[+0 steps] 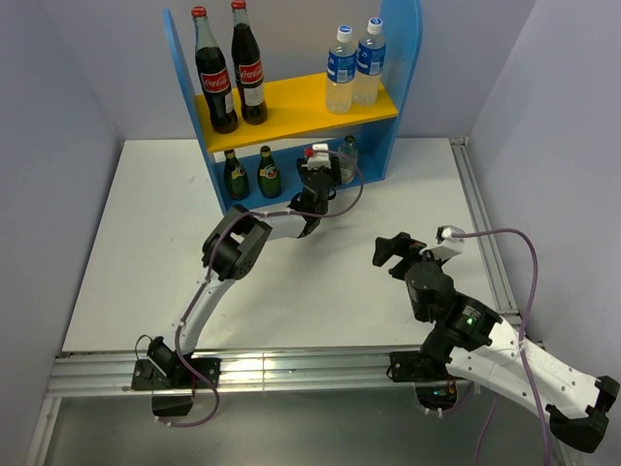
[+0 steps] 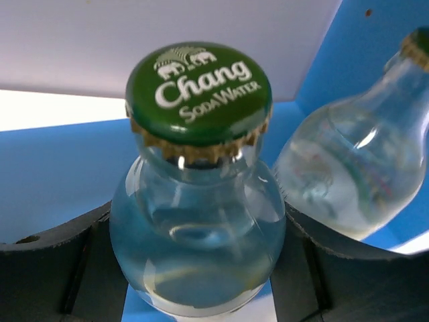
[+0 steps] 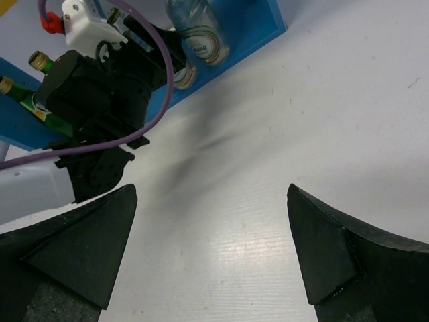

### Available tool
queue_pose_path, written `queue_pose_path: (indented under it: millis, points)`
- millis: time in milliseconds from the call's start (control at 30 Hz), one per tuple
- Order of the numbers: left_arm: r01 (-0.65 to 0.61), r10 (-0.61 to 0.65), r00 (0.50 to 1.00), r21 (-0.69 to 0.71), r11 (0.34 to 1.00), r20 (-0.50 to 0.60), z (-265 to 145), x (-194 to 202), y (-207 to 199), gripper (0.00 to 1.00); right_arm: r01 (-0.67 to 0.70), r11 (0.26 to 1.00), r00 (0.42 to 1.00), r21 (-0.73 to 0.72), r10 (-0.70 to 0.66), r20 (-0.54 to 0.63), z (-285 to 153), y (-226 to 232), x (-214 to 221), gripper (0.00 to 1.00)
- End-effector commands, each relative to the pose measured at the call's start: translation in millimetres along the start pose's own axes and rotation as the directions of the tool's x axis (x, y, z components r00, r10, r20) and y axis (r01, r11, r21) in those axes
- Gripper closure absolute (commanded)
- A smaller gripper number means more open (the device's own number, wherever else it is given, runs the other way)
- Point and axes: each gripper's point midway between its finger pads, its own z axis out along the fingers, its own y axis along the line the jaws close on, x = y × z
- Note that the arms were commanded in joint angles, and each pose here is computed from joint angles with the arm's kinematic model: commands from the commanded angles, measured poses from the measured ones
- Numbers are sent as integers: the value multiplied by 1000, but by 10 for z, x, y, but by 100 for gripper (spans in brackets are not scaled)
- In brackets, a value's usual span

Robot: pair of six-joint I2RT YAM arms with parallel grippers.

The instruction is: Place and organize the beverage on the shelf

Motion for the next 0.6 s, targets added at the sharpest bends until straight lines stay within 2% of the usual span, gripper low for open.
queue_pose_path:
  millis: [0,200,267,300,367,400,433,500,533,567]
  points:
    - [175,-188,962,86,981,197,179,-858,-312,100,-1,1000,1000,-14,1,7,-25,-14,-5,0]
    - [199,-210,958,77,977,193,288,-811,-340,99,13,1000,1000,-9,-13,2,-37,-46,9,0]
    - [214,-217,960,35,976,178,315,-790,-282,86,14,1000,1000,-10,-14,3,-38,-55,13,0]
    - [226,-228,958,31,974,174,322,-784,-273,66,8,1000,1000,-15,-8,5,-43,-47,9,0]
    - [229,-228,959,16,973,170,322,-783,-229,48,10,1000,1000,-16,-10,2,-38,-54,26,0]
    - [227,-227,959,17,974,170,316,-794,-229,33,10,1000,1000,-18,-10,0,-36,-49,34,0]
    - [230,-229,959,16,973,169,311,-802,-225,30,10,1000,1000,-20,-10,-2,-35,-45,44,0]
    - [224,-224,962,21,974,158,290,-795,-227,10,13,1000,1000,-16,-13,-6,-21,-49,72,0]
    - [226,-227,961,24,974,157,284,-823,-234,3,12,1000,1000,-17,-12,-9,-18,-48,87,0]
    - [221,-222,964,27,975,149,274,-799,-234,1,11,1000,1000,-18,-11,-9,-15,-48,89,0]
